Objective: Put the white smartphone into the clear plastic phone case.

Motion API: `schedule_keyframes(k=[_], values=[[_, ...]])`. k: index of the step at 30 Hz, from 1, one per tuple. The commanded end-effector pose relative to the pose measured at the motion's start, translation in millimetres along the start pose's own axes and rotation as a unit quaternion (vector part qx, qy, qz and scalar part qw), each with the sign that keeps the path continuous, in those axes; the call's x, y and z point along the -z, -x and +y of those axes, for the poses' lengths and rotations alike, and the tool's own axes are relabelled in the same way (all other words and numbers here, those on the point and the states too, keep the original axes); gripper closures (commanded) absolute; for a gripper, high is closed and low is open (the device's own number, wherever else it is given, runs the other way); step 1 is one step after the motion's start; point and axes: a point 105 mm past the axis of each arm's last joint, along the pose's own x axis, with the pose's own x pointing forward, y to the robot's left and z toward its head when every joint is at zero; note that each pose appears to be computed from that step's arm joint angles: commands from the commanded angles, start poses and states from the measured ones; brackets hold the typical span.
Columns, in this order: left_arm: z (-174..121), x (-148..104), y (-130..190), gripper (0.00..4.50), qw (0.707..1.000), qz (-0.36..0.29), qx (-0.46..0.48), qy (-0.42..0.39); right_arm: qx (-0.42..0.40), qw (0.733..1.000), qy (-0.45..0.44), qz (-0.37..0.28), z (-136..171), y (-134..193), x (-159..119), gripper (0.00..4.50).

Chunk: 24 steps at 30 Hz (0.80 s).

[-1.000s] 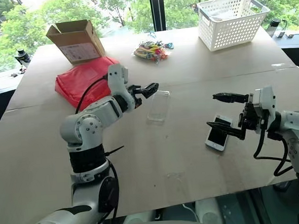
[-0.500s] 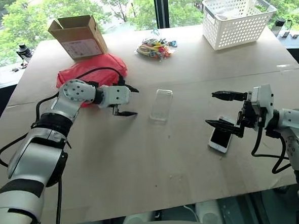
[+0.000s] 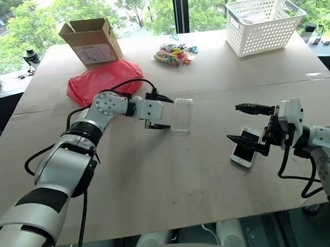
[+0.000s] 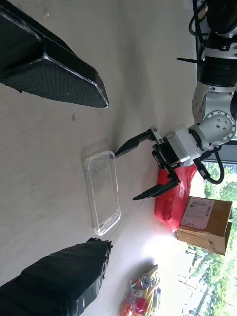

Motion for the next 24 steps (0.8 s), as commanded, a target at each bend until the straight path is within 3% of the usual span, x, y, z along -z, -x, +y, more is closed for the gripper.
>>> schedule_keyframes(k=[1,3,6,13,24], values=[[-3.8,2.5,-13.0,0.03,0.999,0.006,-0.001,0.036,0.008,1.000,0.020,0.002,-6.0,2.6,-10.3,0.00],[0.2,4.0,-17.0,0.03,0.995,-0.002,-0.020,0.093,0.024,0.999,0.011,0.047,-11.1,5.6,0.5,0.00],[-2.1,6.2,-21.1,0.03,0.993,0.002,-0.019,0.114,0.048,0.995,0.008,0.088,-16.8,9.6,11.2,0.00],[-6.5,-4.0,-36.2,0.03,0.993,-0.010,0.000,0.119,0.066,0.993,-0.018,0.094,-17.4,11.1,16.8,0.00],[-8.1,-44.2,-68.0,0.03,0.994,-0.064,0.036,0.084,0.066,0.993,-0.023,0.093,-14.5,15.8,20.6,0.00]])
